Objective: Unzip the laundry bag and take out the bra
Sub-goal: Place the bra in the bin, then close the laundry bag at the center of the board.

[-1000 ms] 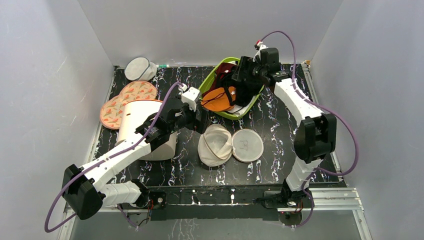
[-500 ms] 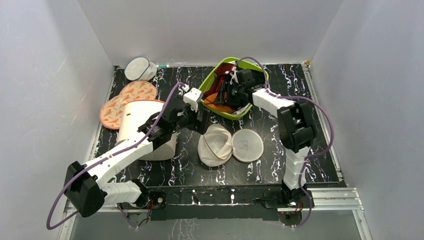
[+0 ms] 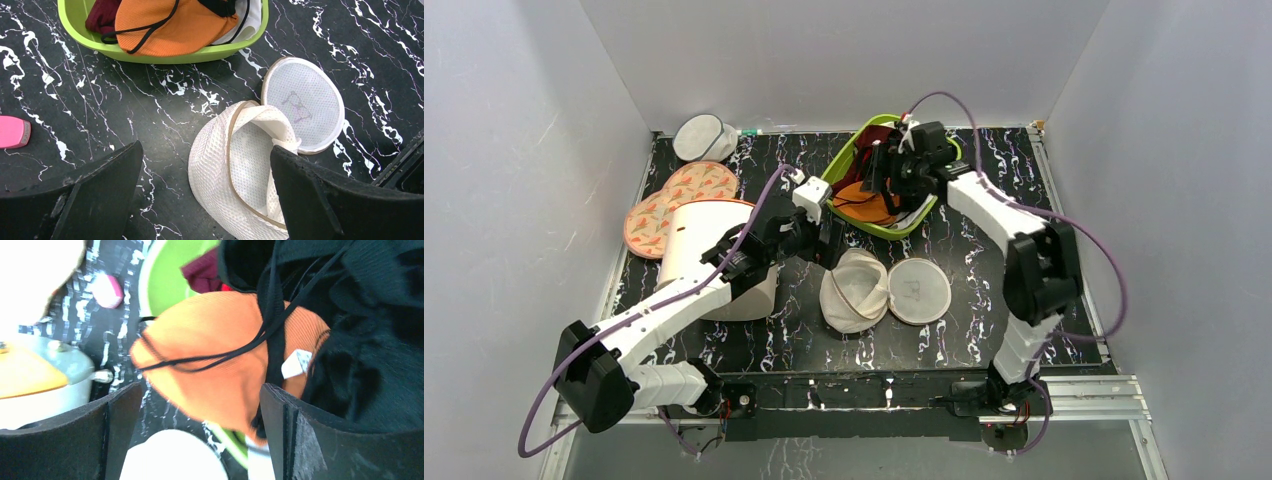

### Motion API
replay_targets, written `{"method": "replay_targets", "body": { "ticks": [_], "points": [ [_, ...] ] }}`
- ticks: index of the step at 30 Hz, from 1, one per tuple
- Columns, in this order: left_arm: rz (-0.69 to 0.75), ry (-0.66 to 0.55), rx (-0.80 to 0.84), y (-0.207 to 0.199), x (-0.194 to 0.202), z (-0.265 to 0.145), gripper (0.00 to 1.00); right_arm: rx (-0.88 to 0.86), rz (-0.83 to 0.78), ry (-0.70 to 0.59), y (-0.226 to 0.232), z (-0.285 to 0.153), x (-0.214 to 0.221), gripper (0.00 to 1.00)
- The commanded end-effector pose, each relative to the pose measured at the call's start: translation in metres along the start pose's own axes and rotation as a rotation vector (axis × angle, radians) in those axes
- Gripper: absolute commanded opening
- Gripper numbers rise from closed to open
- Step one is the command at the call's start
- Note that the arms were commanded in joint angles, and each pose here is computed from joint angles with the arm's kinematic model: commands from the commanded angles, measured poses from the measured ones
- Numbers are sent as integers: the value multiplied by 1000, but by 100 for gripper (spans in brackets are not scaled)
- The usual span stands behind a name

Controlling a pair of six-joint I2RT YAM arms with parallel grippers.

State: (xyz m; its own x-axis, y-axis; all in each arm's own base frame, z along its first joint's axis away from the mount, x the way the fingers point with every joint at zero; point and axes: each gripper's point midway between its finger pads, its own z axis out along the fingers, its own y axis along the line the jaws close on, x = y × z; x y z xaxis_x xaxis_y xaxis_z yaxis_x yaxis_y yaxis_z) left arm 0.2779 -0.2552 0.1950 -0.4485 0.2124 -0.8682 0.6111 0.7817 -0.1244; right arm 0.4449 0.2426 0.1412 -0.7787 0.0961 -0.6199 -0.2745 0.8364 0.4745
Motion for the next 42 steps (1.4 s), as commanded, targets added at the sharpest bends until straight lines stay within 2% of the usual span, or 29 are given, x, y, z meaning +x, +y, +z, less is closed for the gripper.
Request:
{"method": "replay_targets", "body": {
  "ticks": [1, 5, 9, 12, 16, 21, 22, 26, 30, 35, 39, 42],
  "points": [
    [3, -5, 47, -10, -3, 2, 98, -12, -85, -172, 28, -79, -42, 88],
    [5, -6, 67, -13, -1, 4, 98, 59, -109, -209, 21, -122, -27, 92],
    [10, -4, 73, -14, 1, 5, 98, 239, -82, -222, -18, -153, 13, 92],
    [21, -7, 73, -13, 1, 5, 99, 378, 14, -232, -58, -171, 47, 91],
    [42, -24, 71, -12, -1, 2, 98, 431, 217, -202, -96, -172, 104, 85],
    [65, -36, 63, -12, -3, 0, 98, 476, 324, -134, -119, -160, 150, 80],
    [68, -37, 62, -12, -3, -1, 98, 487, 325, -116, -123, -157, 155, 78],
    [72, -41, 72, -14, -5, -2, 98, 433, 341, -33, -120, -136, 171, 56],
    [74, -49, 89, -18, -8, -5, 98, 473, 357, 36, -132, -121, 188, 40],
    [80, -65, 108, -23, -12, -10, 98, 509, 371, 83, -136, -113, 214, 37],
    [86, -77, 136, -28, -15, -13, 98, 558, 374, 74, -142, -119, 223, 29],
    [89, -89, 155, -32, -18, -15, 98, 597, 361, 83, -141, -117, 228, 16]
  ]
}}
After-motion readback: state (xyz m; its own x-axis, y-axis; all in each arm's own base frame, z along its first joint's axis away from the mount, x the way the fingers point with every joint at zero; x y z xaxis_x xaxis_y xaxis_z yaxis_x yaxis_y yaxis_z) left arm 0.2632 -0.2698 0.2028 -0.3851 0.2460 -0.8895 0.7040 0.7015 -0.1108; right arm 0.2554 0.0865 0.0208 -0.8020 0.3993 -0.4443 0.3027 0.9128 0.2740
